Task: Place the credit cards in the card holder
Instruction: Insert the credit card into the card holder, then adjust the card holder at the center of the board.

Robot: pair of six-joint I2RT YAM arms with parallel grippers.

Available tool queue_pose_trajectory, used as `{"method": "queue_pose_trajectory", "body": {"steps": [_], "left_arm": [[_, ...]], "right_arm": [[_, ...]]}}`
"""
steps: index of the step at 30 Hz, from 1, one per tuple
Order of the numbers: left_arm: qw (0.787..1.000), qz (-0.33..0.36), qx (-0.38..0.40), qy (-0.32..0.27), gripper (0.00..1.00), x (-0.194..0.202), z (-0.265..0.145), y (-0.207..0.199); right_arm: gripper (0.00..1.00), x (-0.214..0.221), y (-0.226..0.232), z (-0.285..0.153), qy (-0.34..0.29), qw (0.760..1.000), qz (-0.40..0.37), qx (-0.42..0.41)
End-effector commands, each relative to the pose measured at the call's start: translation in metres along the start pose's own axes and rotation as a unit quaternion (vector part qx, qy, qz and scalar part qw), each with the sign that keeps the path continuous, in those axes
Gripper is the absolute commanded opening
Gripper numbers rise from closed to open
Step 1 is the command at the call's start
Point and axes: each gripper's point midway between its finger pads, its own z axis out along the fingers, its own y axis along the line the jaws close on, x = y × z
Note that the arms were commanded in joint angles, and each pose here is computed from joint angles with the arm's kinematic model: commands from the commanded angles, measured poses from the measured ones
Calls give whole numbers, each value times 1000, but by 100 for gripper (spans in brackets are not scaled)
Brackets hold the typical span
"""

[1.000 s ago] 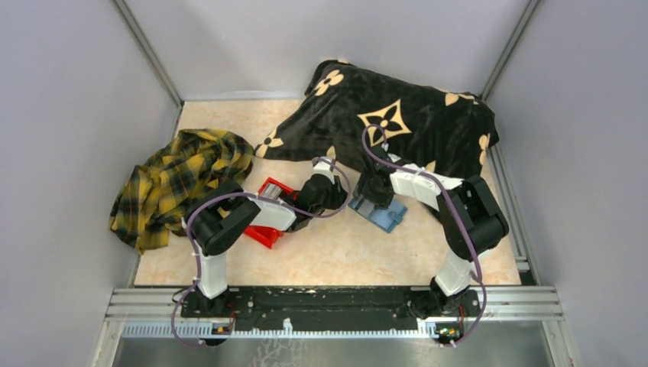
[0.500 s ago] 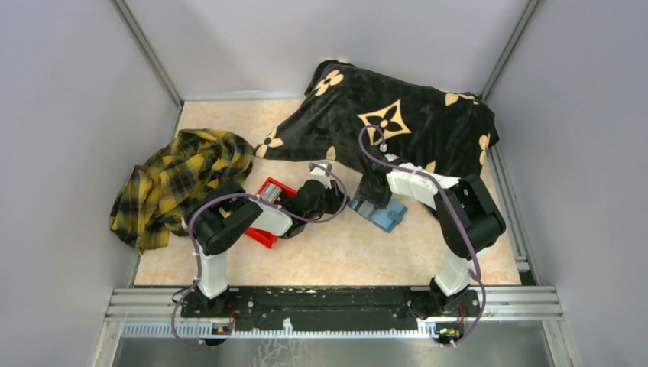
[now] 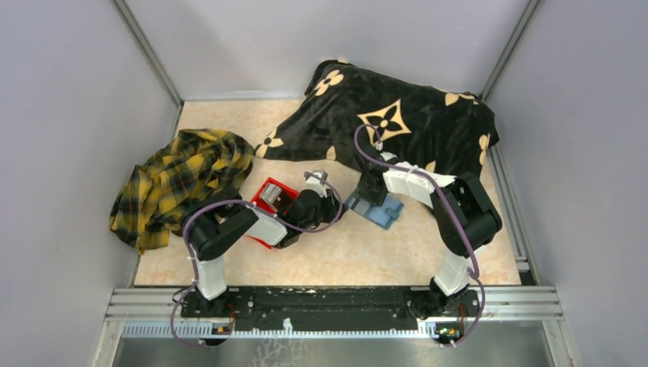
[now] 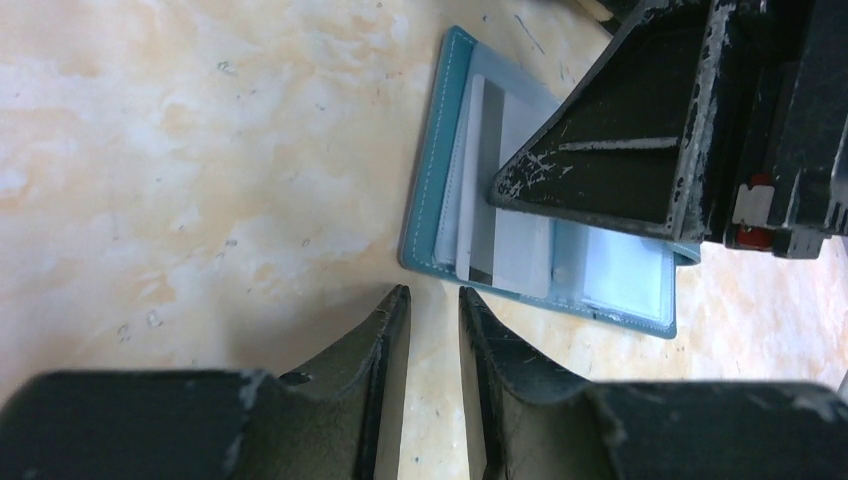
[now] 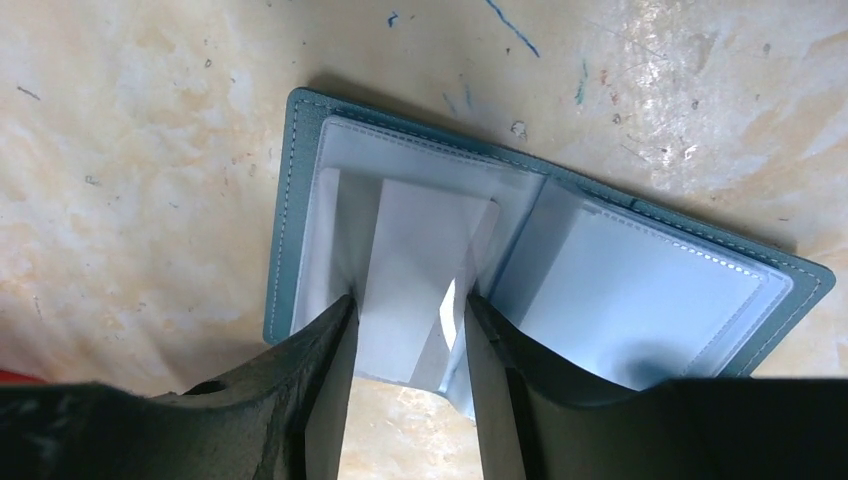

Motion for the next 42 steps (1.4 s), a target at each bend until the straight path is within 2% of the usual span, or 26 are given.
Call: {"method": "queue_pose_trajectory", "body": {"steps": [1, 5, 9, 11, 21, 24, 27, 31, 34, 42], "left_arm": [[995, 14, -77, 63, 33, 40, -21, 43], [994, 17, -90, 58, 33, 34, -25, 46], [993, 14, -106, 48, 32, 28, -32, 50], [993, 13, -108, 44, 32, 27, -35, 51], [994, 20, -97, 46, 32, 28, -47, 38], [994, 28, -90, 51, 32, 32, -50, 28], [995, 35, -81, 54, 32, 38, -51, 15], [994, 46, -73, 64, 32, 49, -48, 0], [994, 52, -73, 69, 32, 55, -42, -4], [991, 70, -81, 76, 32, 55, -25, -10]], "right_arm": [[44, -17, 24, -7, -29, 999, -11, -26], [49, -22, 29, -16, -39, 999, -19, -32], [61, -30, 31, -31, -56, 997, -29, -42], [63, -35, 32, -39, -67, 996, -32, -49], [64, -50, 23, -64, -118, 990, -48, -56], [57, -57, 17, -64, -134, 988, -57, -50], [45, -66, 9, -59, -138, 988, -59, -45], [22, -75, -1, -47, -129, 989, -53, -43], [9, -79, -5, -37, -122, 990, -54, -39], [2, -89, -5, -11, -106, 992, -57, -34]]}}
